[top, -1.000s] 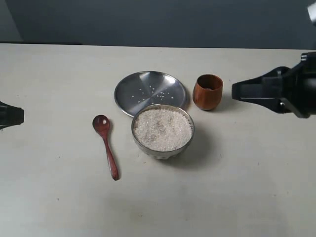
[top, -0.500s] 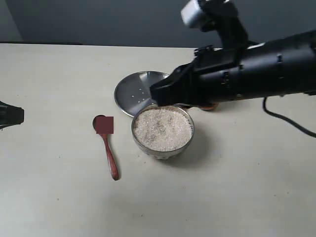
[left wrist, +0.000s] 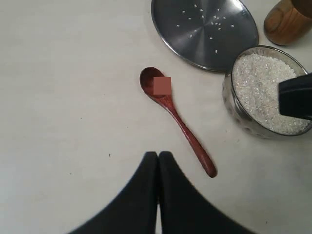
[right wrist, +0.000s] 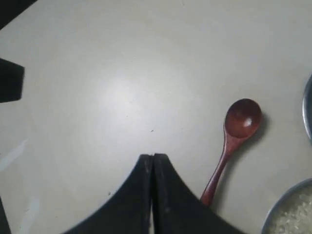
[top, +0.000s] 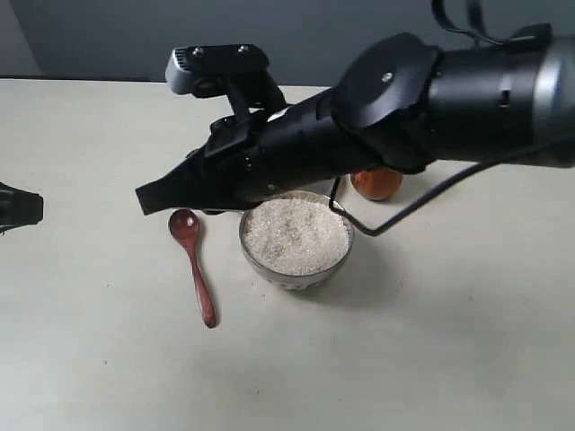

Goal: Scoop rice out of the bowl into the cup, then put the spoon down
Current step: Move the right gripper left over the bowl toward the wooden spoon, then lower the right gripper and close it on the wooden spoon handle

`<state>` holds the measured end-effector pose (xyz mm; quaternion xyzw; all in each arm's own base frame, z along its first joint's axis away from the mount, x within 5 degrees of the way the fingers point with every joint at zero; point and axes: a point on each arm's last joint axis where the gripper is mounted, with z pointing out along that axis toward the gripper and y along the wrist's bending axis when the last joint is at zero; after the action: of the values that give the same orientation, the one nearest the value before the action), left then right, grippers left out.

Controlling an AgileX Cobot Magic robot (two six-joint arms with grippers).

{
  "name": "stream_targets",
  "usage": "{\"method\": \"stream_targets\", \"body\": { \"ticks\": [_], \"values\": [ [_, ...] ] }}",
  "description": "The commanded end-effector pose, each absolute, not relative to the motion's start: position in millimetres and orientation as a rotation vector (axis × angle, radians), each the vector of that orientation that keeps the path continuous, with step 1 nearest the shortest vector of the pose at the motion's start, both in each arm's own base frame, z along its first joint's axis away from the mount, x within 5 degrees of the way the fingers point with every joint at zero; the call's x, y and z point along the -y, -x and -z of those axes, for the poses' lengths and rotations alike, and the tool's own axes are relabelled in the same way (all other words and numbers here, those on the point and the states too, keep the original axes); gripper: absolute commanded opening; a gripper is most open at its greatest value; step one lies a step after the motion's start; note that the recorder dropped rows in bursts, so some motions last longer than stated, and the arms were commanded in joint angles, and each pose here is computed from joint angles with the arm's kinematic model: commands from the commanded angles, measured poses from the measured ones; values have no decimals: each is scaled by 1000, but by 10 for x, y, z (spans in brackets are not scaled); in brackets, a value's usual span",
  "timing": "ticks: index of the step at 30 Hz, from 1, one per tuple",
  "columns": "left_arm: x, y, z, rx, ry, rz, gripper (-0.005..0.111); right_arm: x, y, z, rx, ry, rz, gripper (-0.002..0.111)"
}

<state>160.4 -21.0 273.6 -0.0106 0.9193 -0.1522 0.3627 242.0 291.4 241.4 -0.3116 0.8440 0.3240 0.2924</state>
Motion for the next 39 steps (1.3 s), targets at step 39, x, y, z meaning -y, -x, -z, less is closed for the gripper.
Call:
{"method": "stream_targets", "body": {
  "ticks": [39],
  "values": [
    [207,-1628,-2756,-2352,36,390,0,-3977,-2338,-1814,-2576,924,-172,32]
  ]
}}
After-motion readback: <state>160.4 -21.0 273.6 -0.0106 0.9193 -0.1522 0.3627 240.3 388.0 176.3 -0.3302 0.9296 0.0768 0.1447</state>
